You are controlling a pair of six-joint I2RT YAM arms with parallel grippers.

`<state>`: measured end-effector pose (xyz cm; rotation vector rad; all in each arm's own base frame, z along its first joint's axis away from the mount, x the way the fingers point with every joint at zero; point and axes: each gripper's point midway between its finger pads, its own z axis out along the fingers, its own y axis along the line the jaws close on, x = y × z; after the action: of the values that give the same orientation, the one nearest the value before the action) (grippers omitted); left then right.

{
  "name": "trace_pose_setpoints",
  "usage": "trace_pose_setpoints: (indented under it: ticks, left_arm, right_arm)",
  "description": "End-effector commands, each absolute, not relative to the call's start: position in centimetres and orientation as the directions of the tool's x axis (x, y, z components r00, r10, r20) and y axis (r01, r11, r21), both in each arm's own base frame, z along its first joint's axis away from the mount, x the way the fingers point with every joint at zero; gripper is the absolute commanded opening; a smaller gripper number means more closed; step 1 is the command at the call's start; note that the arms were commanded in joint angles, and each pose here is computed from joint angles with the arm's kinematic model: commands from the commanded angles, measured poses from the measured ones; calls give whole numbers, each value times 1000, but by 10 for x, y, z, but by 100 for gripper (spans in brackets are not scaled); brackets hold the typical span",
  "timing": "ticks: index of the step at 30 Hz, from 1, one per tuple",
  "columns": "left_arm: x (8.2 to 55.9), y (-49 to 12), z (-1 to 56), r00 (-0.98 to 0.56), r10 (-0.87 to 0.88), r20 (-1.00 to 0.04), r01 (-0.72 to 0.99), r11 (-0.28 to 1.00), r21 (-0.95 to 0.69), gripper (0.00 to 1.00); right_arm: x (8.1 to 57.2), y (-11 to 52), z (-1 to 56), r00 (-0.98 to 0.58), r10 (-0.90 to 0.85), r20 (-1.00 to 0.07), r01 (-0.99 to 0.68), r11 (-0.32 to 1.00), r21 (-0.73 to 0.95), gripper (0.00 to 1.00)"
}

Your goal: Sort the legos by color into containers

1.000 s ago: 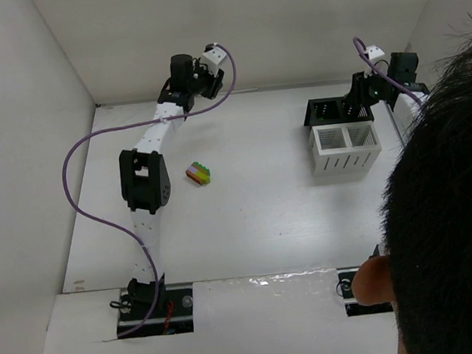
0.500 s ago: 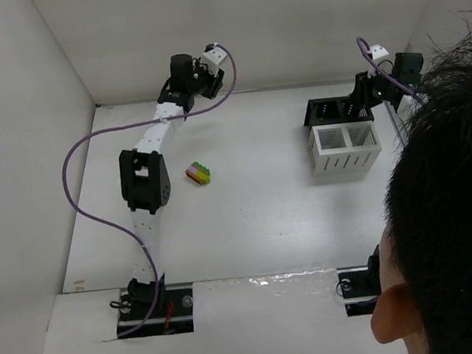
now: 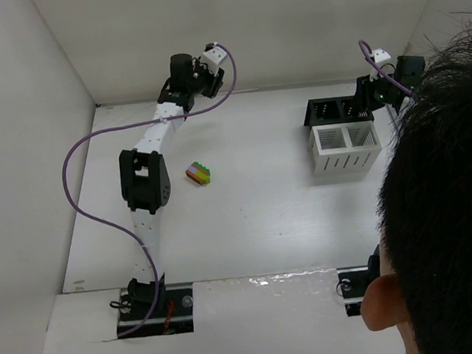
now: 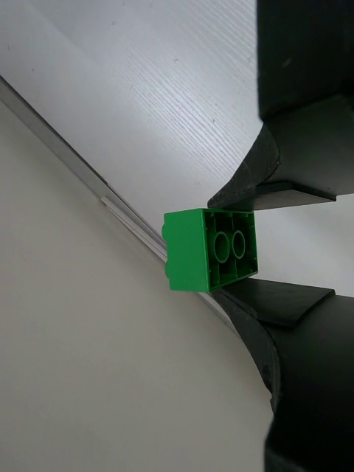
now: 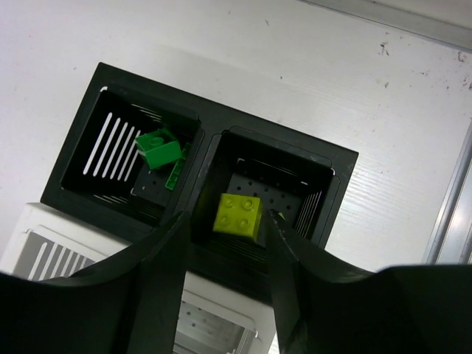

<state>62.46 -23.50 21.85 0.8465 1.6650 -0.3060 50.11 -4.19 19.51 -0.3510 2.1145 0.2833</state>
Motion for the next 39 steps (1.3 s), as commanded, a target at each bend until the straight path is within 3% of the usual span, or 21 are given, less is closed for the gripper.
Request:
trace_pose_setpoints:
  ticks: [1, 5, 15, 21, 23, 29, 31, 39]
  left_arm:
    - [630, -237, 267, 64, 337, -939, 649, 701, 296, 0]
    - [631, -237, 269, 72, 335, -940, 647, 702, 299, 0]
    - [617, -260, 301, 146, 318, -937, 638, 693, 335, 0]
    - [590, -291, 326, 86, 153, -985, 704, 690, 168, 0]
    - [581, -301, 341, 97, 99, -990, 751, 646, 139, 0]
    - [548, -343, 339, -88, -56, -995, 859, 501, -104, 0]
    - [527, -360, 337, -140, -57, -988, 899, 412, -151, 0]
    - [462, -413, 315, -252, -55, -966, 933, 252, -257, 0]
  right_arm:
    - [502, -45, 223, -450, -163, -878, -360, 933, 11, 51]
    - [505, -46, 224, -442, -164, -882, -360, 933, 6, 61]
    - [513, -39, 272, -310, -108, -944, -351, 936, 8, 63]
    - [511, -22, 302, -270, -14, -963, -265, 962, 60, 63]
    - [509, -19, 308, -272, 37, -961, -232, 967, 103, 63]
    - [490, -5, 327, -271, 159, -949, -172, 962, 211, 63]
    - [487, -6, 338, -265, 201, -943, -141, 959, 245, 63]
    - [472, -10, 364, -181, 217, -959, -116, 964, 240, 65]
